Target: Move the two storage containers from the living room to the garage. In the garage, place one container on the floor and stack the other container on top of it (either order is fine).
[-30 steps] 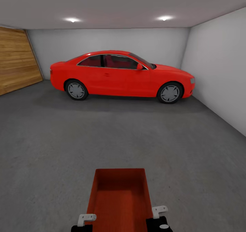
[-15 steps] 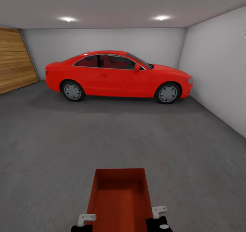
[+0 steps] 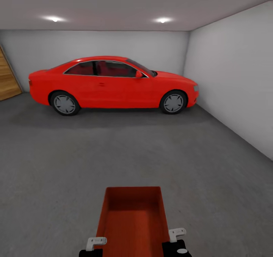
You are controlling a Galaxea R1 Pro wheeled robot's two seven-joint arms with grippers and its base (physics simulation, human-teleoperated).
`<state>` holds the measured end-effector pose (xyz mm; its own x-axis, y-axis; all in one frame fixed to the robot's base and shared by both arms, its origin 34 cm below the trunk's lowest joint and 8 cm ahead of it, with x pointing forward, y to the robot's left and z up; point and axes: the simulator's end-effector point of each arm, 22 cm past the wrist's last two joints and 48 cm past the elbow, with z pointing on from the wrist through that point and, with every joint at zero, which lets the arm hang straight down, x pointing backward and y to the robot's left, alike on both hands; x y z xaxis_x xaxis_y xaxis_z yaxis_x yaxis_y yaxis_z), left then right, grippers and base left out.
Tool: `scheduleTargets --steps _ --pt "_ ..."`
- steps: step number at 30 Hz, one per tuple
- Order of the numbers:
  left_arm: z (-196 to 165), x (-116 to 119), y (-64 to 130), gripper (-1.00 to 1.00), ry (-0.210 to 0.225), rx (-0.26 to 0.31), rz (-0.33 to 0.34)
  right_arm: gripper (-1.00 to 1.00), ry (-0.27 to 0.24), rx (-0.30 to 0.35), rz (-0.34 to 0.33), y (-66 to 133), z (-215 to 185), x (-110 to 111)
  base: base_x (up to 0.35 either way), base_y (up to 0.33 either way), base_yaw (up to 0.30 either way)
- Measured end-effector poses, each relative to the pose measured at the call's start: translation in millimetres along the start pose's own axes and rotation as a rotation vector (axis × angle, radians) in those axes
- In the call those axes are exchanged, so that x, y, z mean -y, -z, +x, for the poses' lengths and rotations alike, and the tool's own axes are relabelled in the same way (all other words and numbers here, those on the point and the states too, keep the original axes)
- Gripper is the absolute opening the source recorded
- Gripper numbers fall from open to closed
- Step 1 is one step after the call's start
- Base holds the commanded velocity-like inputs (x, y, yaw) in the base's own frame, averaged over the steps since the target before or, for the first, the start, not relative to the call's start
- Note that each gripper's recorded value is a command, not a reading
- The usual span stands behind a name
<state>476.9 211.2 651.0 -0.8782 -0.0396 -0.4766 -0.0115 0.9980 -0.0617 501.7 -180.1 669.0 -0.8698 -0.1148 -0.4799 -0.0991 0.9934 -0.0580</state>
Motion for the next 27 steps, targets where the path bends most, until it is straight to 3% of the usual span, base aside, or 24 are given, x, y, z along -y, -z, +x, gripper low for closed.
scheduleTargets --steps 27 --pt "0.0 -0.1 0.0 -1.00 0.000 0.000 0.000 -1.00 0.000 0.000 0.000 0.0 -0.2 0.0 0.155 0.000 -0.227"
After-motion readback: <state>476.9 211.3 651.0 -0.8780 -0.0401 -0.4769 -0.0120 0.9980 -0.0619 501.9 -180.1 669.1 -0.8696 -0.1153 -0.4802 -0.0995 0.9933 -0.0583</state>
